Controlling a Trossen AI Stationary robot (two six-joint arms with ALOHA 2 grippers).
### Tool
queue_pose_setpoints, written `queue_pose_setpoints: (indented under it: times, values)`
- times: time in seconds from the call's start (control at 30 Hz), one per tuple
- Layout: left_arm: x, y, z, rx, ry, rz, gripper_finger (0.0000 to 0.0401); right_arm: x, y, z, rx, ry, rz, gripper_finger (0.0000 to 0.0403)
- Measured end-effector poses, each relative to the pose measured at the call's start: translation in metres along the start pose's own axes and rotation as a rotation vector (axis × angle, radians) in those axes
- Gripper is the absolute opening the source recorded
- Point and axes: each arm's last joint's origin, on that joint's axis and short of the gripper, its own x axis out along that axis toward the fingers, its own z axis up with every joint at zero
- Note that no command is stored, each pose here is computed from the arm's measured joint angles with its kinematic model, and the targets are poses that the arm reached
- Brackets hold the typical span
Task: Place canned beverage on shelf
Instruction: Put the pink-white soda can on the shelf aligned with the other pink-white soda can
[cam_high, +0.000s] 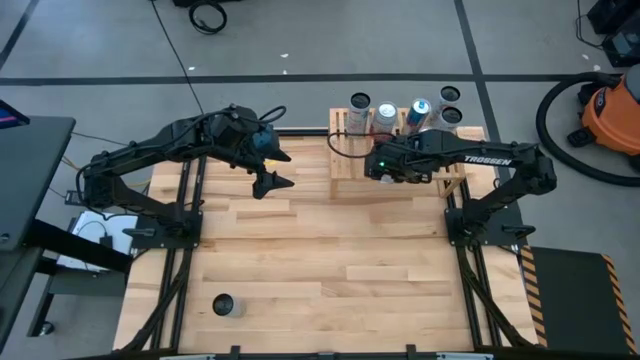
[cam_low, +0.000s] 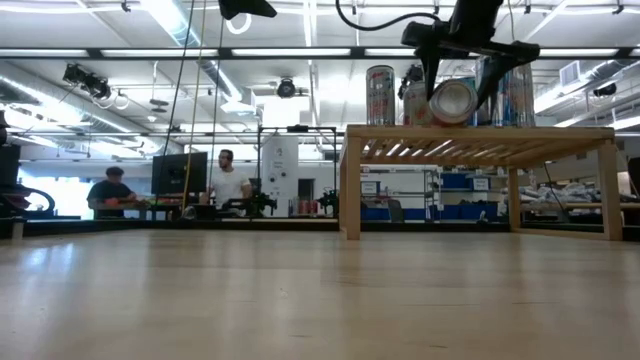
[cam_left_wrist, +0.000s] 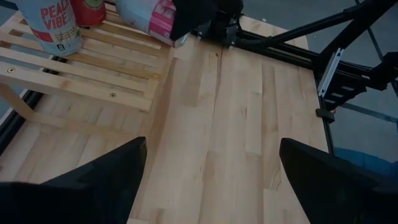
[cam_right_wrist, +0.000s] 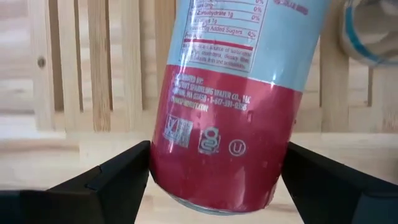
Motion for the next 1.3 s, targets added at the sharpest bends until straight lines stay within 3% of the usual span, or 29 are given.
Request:
queue_pose_setpoints:
  times: [0.27,0.7,1.3]
  values:
    - [0.000,0.000,0.000,-0.006,-0.001,-0.001,0.0369,0.001,-0.001,0.000,-0.047,0.060,-0.003,0.0346]
    - [0.000,0.000,0.000,-0.006,-0.001,0.000,0.0369,0.004,-0.002,0.012,-0.022,0.012,-0.017,0.0347]
    - [0.000,0.000,0.000,-0.008,0.000,-0.001,0.0369,-0.006,0.004,0.017,-0.074,0.048,0.052,0.0348]
